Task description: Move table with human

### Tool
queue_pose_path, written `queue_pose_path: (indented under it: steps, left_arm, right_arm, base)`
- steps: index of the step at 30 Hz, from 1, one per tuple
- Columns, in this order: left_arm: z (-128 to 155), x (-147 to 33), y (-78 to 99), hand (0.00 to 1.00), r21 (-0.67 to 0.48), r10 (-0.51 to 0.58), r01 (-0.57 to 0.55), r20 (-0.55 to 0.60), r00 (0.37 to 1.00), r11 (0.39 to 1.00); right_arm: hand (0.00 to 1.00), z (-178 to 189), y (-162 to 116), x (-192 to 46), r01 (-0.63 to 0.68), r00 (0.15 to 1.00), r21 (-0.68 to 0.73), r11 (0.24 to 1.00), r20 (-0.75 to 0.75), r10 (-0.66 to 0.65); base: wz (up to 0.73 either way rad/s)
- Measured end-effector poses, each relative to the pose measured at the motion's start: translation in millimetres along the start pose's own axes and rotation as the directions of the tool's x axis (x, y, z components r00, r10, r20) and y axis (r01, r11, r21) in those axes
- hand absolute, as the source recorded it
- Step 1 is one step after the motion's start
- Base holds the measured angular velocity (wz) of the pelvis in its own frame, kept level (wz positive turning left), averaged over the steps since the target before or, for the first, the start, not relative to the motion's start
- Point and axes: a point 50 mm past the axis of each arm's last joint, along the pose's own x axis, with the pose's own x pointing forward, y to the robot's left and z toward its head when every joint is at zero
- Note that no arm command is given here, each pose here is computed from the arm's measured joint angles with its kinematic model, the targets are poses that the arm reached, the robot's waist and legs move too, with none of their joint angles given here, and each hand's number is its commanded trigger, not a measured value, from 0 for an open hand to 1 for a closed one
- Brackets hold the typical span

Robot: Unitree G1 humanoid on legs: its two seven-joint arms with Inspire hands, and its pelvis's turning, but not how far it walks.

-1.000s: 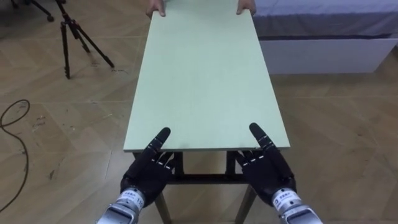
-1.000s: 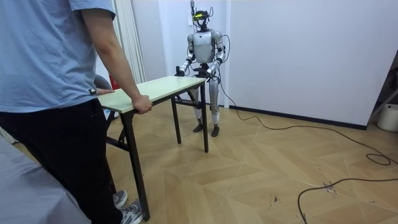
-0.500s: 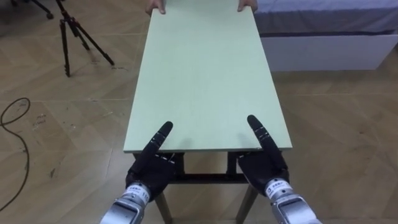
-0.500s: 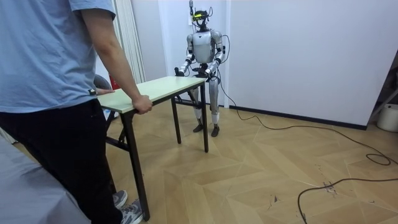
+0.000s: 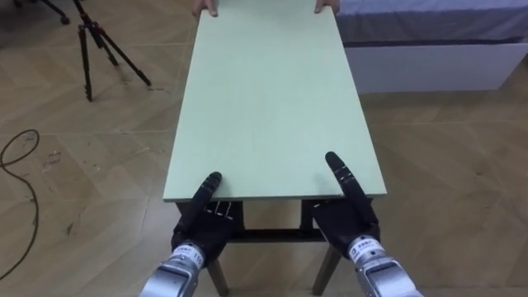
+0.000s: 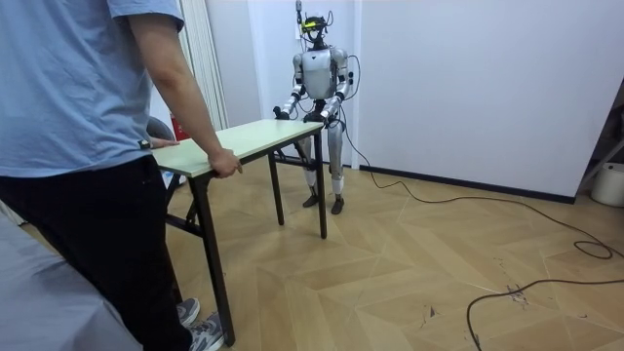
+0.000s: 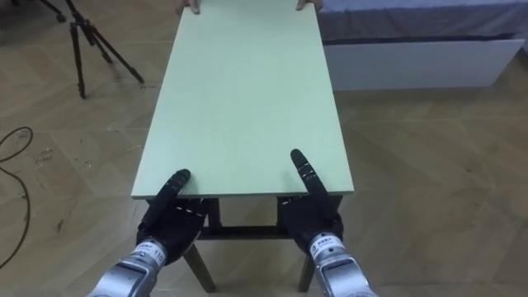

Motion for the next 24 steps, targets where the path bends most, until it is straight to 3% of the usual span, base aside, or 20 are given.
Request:
queue_pose_path:
  steps: [4,24]
  left_arm:
    - [-5.5,0.7,-1.8,1.00,0.001,-0.009,0.009,-0.024,1.000,1.000]
    - [-8.0,0.7,-3.6,1.00,0.013,-0.014,0.015,-0.033,0.999,1.000]
  right_arm:
    - [1.00,1.9,-5.5,-0.4,0.053,0.998,0.006,0.999,0.023,-0.053]
    - [1.00,0.1,-7.0,-0.9,0.072,0.996,-0.009,0.997,0.050,-0.071]
  base:
    - [0.03]
    - [0.00]
